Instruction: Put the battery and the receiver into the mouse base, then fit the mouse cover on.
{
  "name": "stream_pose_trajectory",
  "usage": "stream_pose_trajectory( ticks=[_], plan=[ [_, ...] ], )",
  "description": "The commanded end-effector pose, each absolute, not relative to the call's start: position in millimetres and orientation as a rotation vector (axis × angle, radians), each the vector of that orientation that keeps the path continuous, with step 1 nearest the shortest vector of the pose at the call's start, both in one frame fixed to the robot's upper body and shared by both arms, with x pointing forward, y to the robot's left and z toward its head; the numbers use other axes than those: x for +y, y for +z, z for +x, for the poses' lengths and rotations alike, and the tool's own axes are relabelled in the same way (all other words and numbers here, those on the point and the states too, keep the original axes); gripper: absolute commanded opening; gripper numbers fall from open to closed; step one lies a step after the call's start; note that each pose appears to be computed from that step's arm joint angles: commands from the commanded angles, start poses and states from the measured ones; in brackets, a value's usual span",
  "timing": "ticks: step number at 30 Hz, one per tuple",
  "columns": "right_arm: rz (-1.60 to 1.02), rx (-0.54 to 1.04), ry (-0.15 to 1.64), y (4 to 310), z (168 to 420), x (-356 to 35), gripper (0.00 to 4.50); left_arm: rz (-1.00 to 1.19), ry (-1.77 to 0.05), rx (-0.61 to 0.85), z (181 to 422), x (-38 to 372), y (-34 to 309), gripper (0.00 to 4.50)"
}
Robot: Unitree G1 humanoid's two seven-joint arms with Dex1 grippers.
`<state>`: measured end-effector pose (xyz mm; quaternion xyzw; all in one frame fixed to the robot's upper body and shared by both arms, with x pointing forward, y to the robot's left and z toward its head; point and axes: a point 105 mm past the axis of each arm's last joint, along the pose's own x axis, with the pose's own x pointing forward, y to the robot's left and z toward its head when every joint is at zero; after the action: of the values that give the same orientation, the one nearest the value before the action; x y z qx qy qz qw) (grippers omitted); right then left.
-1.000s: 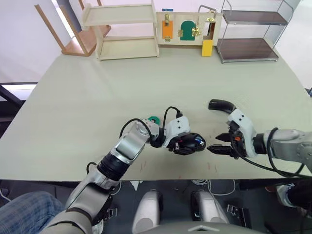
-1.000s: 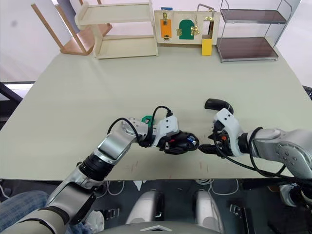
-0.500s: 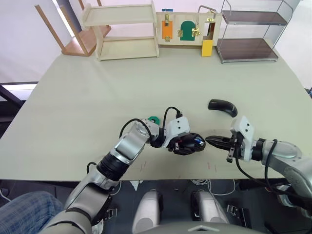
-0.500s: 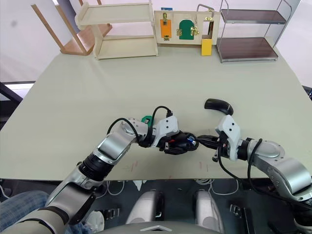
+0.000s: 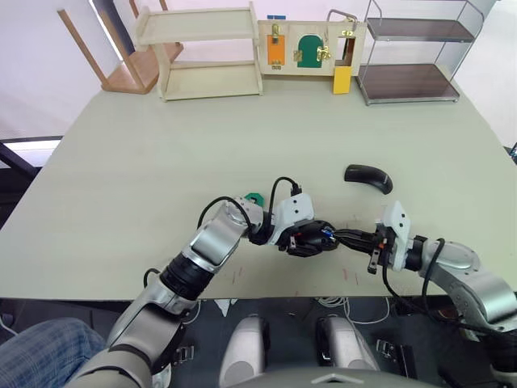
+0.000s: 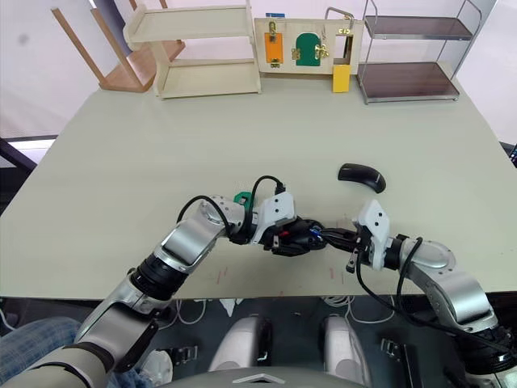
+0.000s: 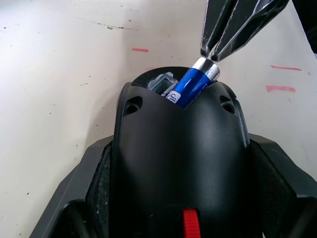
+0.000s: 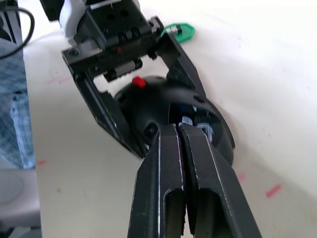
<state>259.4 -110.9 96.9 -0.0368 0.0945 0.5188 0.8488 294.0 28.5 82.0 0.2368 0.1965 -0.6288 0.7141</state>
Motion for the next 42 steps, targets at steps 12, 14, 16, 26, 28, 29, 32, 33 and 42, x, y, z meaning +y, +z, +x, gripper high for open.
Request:
stream_pose_trajectory(
  ticks=[12, 14, 16, 26, 28, 29, 32, 33, 42],
  plan=[
    [-0.101, 0.161, 1.117, 91, 263, -105, 0.08, 0.519, -1.388, 0.513, 288, 35, 67, 2.99],
    [-0.091, 0.161, 1.122, 89, 262, -103, 0.08, 0.516, -1.386, 0.518, 287, 36, 67, 2.99],
    [-0.065, 0.159, 1.116, 86, 262, -102, 0.08, 0.512, -1.388, 0.525, 285, 37, 66, 2.99],
    [-0.040, 0.180, 1.120, 60, 261, -98, 0.08, 0.506, -1.369, 0.546, 284, 43, 68, 2.99],
    [-0.032, 0.179, 1.116, 57, 261, -98, 0.08, 0.506, -1.367, 0.549, 283, 43, 68, 2.99],
    [-0.029, 0.178, 1.118, 55, 261, -98, 0.08, 0.504, -1.367, 0.551, 283, 44, 68, 2.99],
    [-0.041, 0.175, 1.134, 50, 258, -96, 0.08, 0.503, -1.364, 0.555, 283, 44, 69, 2.99],
    [-0.042, 0.174, 1.138, 48, 258, -96, 0.08, 0.503, -1.363, 0.556, 283, 44, 69, 2.99],
    [-0.104, 0.217, 1.171, 27, 257, -97, 0.08, 0.498, -1.355, 0.557, 286, 44, 68, 2.99]
  ],
)
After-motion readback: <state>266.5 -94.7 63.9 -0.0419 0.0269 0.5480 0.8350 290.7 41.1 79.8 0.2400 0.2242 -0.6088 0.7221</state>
